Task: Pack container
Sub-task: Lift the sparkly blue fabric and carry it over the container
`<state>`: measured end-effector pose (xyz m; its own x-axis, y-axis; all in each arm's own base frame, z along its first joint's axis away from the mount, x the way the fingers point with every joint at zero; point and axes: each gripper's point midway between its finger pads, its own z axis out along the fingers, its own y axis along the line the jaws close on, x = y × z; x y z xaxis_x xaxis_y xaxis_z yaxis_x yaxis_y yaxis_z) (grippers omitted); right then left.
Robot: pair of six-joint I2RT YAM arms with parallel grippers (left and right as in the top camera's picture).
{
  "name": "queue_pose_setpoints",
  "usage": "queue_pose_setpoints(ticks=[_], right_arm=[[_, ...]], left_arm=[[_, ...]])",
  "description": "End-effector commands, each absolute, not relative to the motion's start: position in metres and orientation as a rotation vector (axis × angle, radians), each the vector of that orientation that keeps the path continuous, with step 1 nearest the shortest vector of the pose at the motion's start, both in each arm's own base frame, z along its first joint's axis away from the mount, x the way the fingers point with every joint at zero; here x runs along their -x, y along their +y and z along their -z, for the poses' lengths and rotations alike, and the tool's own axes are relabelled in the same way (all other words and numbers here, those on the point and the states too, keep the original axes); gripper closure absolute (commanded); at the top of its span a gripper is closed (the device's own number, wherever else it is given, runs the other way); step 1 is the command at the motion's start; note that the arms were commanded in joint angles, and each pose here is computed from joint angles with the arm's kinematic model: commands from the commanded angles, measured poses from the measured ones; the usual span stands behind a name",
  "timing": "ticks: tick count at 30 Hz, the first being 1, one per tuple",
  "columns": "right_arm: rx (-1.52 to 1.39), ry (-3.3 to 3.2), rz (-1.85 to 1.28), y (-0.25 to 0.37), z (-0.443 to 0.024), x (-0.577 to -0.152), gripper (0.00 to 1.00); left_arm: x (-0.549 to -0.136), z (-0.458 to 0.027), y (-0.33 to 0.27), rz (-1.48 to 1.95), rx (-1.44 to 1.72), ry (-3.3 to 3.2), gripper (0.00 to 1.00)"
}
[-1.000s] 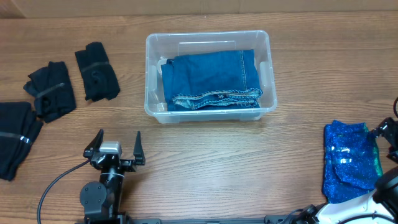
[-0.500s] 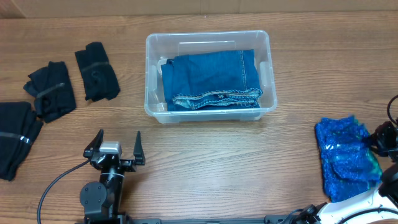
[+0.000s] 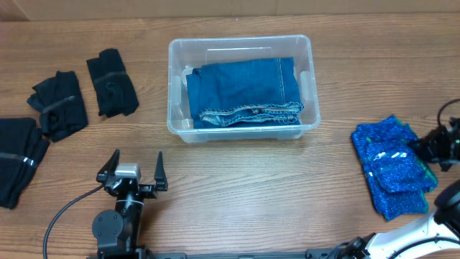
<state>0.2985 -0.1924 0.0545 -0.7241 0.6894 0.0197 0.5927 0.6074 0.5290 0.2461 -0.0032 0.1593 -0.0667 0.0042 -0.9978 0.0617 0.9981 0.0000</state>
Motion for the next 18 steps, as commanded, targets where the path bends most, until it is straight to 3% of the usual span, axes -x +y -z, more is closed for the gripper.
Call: queue_pose_setpoints(ticks=[1,7,18], right_arm=[[-0.768,2.635,-0.741,-0.174,-0.096,-0.352,0.96],[-0.506,2.660,-0.616,-0.143,-0.151,-0.399,0.96],[-0.179,2.623,-0.386,-0.083,-0.258,-0.435,0.96]], left_arm=[[-0.246,-0.160,0.000,0.021,-0.056,1.632,0.00],[-0.246,-0.160,0.000,0.021,-0.056,1.632,0.00],[-0.246,-0.160,0.000,0.021,-0.056,1.632,0.00]])
